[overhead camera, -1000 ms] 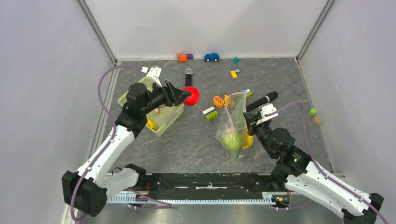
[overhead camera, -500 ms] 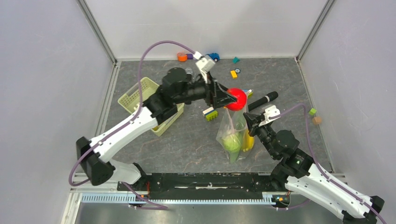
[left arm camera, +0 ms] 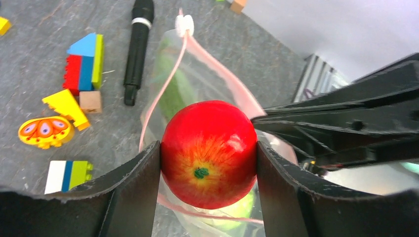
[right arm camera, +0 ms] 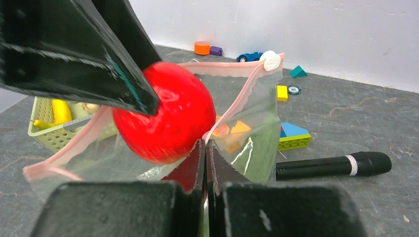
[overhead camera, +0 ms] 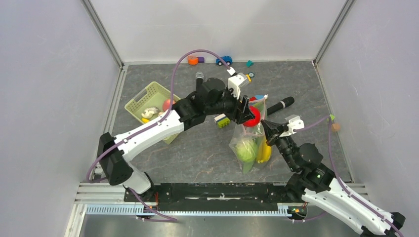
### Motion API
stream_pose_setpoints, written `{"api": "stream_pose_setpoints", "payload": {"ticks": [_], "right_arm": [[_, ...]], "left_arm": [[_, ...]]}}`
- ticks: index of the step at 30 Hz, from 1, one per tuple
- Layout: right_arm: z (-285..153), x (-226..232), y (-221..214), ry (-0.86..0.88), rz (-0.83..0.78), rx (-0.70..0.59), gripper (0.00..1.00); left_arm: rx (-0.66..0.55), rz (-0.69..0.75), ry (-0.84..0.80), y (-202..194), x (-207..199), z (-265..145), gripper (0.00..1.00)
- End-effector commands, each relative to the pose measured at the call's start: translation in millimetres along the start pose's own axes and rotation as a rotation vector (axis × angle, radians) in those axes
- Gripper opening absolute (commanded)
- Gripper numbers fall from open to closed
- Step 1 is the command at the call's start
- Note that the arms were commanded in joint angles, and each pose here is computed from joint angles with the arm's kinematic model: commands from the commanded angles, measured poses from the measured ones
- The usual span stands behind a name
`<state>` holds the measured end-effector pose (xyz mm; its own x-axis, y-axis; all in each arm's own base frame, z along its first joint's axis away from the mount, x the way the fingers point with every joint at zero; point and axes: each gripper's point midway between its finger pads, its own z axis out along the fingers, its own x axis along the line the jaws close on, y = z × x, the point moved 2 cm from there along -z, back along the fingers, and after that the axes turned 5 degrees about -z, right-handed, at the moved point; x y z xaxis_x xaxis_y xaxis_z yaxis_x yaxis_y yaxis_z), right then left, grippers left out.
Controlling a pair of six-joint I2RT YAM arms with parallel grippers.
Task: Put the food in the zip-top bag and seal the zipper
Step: Place the fake fruit in the zipper food storage bag.
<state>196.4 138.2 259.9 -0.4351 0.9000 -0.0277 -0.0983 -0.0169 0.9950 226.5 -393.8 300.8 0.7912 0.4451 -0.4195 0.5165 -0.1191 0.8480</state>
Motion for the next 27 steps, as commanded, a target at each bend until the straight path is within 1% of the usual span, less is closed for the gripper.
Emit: {"api": "stream_pose_setpoints", "payload": {"ticks": [1, 5, 7, 8, 11, 12, 13, 14, 20, 27], "right_arm": [[-1.8, -3.0, 22.1, -0.012, 0.043, -0.094, 0.00], [-5.7, -7.8, 26.0, -0.033, 0.063, -0.127, 0.00], [-6.6, -7.7, 27.3, -0.030, 0.068, -0.135, 0.00], [-6.8, -7.4, 27.6, -0.027, 0.068, -0.136, 0.00], [-6.8, -6.7, 28.2, -0.023, 0.069, -0.137, 0.00], [-6.8, -6.7, 28.2, -0.023, 0.069, -0.138, 0.00], [-6.7, -6.6, 28.0, -0.022, 0.067, -0.137, 0.00], [-6.7, -6.5, 28.2, -0.021, 0.068, -0.137, 0.00], [-6.6, -6.4, 27.6, -0.021, 0.065, -0.135, 0.00], [-6.5, -5.7, 27.4, -0.017, 0.065, -0.134, 0.00]], "left_arm": [[0.045, 0.095, 0.121, -4.5, 15.6, 2.7, 0.27], [0.046, 0.112, 0.220, -6.4, 29.4, 0.5, 0.31], [0.048, 0.114, 0.213, -6.4, 27.2, 0.5, 0.39], [0.052, 0.117, 0.197, -7.3, 24.7, 0.9, 0.41], [0.073, 0.125, 0.127, -10.4, 12.6, 3.1, 0.54], [0.078, 0.127, 0.113, -10.8, 9.8, 3.6, 0.61], [0.081, 0.127, 0.104, -10.7, 7.6, 3.6, 0.85], [0.084, 0.128, 0.093, -10.7, 4.6, 3.5, 0.99], [0.062, 0.137, 0.056, -2.9, -6.7, -7.9, 1.00], [-0.049, 0.135, 0.100, 14.4, -8.4, -36.4, 1.00]]}}
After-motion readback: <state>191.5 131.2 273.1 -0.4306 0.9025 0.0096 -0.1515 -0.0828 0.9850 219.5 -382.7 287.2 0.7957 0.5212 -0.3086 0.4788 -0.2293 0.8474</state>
